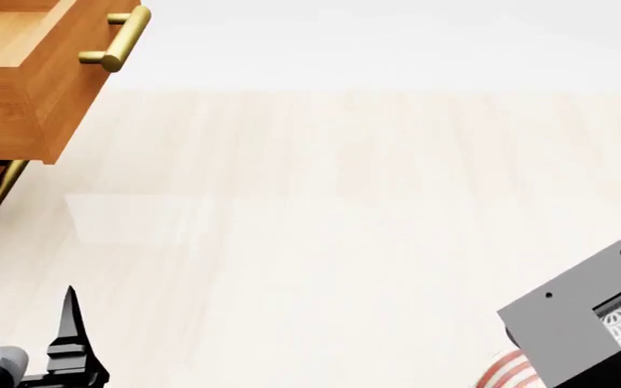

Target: Put the bowl on the plate.

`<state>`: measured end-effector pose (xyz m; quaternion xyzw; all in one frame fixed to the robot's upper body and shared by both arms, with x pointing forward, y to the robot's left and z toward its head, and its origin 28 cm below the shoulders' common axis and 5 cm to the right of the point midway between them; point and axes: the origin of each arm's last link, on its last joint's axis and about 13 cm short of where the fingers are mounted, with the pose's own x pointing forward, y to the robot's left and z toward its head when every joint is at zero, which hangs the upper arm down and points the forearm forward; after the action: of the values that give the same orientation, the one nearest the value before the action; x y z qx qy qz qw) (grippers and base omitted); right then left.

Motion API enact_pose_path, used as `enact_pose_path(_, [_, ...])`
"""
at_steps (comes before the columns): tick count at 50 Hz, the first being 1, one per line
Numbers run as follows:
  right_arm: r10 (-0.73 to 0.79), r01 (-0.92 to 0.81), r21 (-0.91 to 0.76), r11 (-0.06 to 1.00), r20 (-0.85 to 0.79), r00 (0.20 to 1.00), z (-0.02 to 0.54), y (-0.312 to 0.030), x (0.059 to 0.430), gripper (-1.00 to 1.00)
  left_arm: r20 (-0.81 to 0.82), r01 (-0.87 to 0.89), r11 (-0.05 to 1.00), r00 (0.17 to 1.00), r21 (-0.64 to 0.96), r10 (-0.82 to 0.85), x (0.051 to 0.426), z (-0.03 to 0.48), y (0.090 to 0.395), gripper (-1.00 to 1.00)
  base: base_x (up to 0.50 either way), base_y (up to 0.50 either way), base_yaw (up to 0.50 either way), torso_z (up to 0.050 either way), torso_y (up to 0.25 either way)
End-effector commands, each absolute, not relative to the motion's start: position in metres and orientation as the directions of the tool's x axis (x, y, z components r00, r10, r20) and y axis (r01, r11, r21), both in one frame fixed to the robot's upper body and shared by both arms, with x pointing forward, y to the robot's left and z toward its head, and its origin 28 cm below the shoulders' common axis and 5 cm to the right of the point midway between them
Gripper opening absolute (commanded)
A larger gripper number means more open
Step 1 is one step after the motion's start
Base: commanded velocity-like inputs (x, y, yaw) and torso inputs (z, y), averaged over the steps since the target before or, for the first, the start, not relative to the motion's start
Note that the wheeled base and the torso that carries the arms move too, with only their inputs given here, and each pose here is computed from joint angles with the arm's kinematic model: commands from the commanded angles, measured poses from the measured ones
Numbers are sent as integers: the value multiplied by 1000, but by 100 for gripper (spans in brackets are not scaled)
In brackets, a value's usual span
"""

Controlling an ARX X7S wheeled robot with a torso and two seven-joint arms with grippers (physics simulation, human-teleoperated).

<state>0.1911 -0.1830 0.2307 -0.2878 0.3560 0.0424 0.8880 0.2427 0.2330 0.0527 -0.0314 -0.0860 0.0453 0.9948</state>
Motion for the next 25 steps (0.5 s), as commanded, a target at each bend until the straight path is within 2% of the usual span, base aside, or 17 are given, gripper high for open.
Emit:
enact_pose_path(1, [-128, -264, -482, 836, -637, 760, 225, -186, 198, -100, 168, -84, 994, 981, -70, 95, 243, 53, 233, 100, 0, 0, 0, 0, 0])
enact_pose_path(25, [-120, -276, -445, 852, -680, 723, 203, -190, 200, -100, 164, -88, 994, 982, -69, 99, 244, 50, 233, 100, 0, 0, 0, 0, 0])
